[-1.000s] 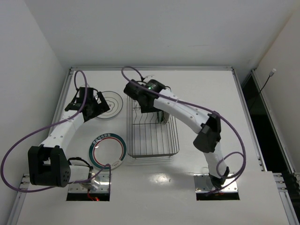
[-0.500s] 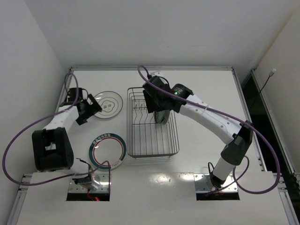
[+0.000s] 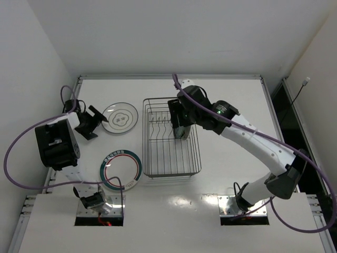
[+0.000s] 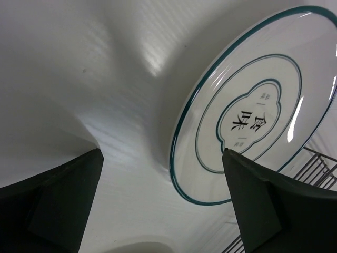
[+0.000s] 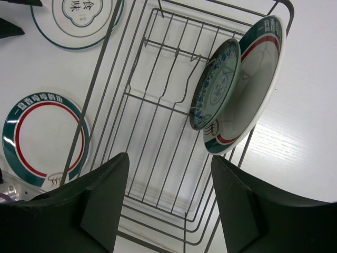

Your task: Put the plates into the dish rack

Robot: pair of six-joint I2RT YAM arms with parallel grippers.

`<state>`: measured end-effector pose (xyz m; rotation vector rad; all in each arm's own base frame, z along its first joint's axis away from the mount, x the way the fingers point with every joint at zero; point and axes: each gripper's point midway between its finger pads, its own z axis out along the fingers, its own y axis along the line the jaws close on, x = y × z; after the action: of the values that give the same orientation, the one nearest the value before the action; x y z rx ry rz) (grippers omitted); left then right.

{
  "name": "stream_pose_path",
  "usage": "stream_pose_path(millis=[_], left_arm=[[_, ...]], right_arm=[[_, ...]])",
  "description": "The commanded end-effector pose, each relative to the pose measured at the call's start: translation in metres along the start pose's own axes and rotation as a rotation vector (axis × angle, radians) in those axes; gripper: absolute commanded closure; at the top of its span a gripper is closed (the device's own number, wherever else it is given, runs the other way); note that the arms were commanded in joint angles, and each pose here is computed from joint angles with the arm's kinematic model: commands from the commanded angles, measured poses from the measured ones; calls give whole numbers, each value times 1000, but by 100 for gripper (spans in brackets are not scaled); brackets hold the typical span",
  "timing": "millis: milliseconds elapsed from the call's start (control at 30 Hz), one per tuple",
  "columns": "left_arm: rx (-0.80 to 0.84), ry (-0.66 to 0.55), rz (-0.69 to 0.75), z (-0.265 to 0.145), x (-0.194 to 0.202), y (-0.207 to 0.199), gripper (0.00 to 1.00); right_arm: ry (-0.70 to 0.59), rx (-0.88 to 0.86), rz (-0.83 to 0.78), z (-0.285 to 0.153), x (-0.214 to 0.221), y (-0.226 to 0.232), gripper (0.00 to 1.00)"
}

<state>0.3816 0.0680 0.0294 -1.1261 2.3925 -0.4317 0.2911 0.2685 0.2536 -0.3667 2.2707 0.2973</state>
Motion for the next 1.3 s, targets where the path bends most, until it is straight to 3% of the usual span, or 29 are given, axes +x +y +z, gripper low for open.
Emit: stream_pose_path(millis=[0, 167, 300, 400, 467, 500, 633, 833, 967, 1133, 1267], left_arm=[[40, 2, -3, 7, -7, -14, 5], [71, 58, 8, 26, 7, -19, 30], [126, 98, 17, 33, 8, -28, 68], [131, 101, 39, 33, 6, -36, 78], [135, 80, 45, 30, 0, -40, 97], [143, 69, 50, 26, -3, -43, 100], [267, -88, 118, -29, -28, -81, 100], [478, -291, 186, -109, -38, -117, 100], [689, -290, 246, -148, -15, -142, 100], [864, -231, 332, -165, 25, -166, 100], [994, -192, 407, -184, 58, -180, 100]], right_arm=[[-30, -14, 13, -1, -4, -5, 40], [-37, -11, 28, -6, -4, -13, 40], [-36, -13, 35, -9, -2, -17, 40], [-15, -9, 35, -7, 4, -20, 40], [-22, -16, 44, -10, 2, -22, 40], [-14, -13, 42, -8, 5, -23, 40], [-26, -62, 54, -8, 3, -16, 40], [-40, -361, 104, -5, -2, 21, 36], [-99, -617, 163, -11, -23, 50, 29], [-61, -772, 264, 14, -31, 63, 23], [-117, -840, 308, 32, -49, 68, 15]])
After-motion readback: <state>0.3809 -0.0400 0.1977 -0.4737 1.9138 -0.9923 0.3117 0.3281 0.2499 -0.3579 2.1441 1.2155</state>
